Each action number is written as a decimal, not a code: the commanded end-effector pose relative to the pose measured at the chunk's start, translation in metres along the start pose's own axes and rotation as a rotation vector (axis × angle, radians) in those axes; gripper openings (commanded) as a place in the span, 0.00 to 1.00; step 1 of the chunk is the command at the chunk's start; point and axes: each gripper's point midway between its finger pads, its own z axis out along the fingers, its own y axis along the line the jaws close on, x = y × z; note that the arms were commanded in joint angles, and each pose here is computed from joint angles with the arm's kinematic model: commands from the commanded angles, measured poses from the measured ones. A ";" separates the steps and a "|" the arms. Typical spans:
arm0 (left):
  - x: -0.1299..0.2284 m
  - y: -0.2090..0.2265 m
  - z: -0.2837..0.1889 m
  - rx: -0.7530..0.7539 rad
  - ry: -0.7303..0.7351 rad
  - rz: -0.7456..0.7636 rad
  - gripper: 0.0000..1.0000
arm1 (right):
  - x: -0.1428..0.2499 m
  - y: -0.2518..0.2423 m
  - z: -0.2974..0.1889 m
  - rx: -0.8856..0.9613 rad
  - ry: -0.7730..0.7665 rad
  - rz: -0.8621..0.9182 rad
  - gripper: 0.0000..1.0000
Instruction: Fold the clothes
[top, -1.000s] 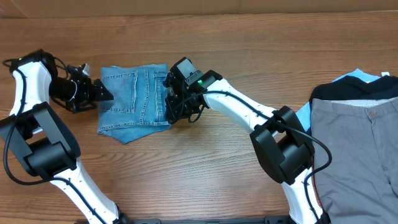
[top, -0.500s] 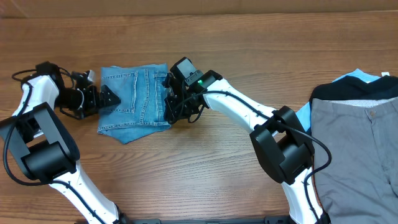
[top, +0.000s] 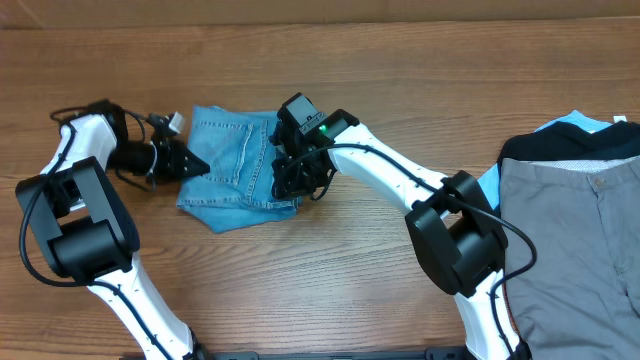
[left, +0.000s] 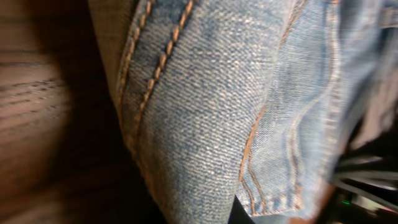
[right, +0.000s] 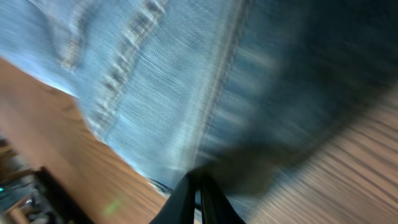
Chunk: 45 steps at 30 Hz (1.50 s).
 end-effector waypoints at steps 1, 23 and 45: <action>-0.059 -0.012 -0.059 -0.007 -0.179 -0.022 0.04 | -0.030 0.011 -0.085 0.125 -0.214 -0.049 0.08; -0.112 0.120 -0.202 -0.593 -0.548 -0.299 1.00 | -0.004 0.020 -0.157 0.137 -0.265 -0.048 0.08; -0.030 0.110 -0.066 -0.588 -0.172 -0.428 0.04 | -0.011 0.024 -0.159 0.127 -0.294 -0.062 0.09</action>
